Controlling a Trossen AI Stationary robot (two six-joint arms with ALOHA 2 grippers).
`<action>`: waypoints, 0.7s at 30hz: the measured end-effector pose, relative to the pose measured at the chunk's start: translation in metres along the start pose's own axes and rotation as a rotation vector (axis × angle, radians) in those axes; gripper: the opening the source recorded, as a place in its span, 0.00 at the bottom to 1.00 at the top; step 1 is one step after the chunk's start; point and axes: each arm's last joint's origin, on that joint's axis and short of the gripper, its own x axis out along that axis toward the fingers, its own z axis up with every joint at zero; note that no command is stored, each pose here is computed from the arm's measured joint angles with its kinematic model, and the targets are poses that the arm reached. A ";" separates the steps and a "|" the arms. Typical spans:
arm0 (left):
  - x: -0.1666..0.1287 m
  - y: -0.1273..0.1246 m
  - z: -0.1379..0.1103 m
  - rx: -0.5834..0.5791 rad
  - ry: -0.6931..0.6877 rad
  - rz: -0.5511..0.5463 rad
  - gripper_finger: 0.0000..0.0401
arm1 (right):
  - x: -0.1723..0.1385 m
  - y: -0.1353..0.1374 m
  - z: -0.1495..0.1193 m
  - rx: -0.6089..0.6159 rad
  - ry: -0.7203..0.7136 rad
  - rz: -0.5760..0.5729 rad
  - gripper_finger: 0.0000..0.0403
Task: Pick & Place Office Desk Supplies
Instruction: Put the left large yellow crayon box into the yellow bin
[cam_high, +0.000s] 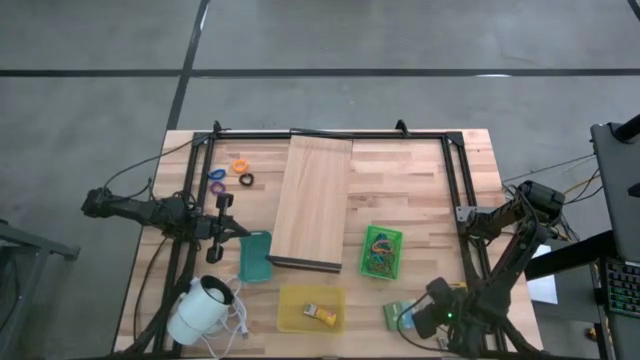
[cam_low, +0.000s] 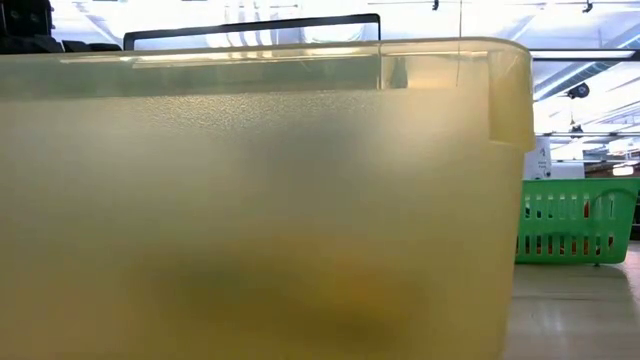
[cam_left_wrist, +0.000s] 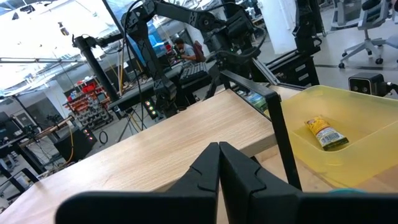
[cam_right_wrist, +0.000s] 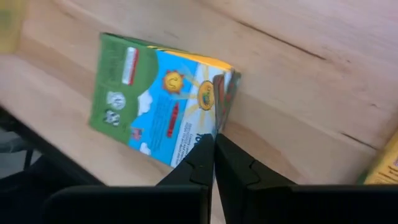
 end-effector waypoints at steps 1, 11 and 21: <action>0.000 0.000 0.000 0.000 0.000 0.000 0.03 | -0.001 0.002 0.000 -0.006 -0.006 0.012 0.02; 0.000 0.000 0.000 0.000 0.000 0.000 0.03 | -0.014 0.013 -0.001 -0.075 -0.075 0.064 0.02; 0.000 0.000 0.000 0.000 0.000 0.000 0.03 | -0.025 0.024 -0.001 -0.196 -0.158 0.144 0.02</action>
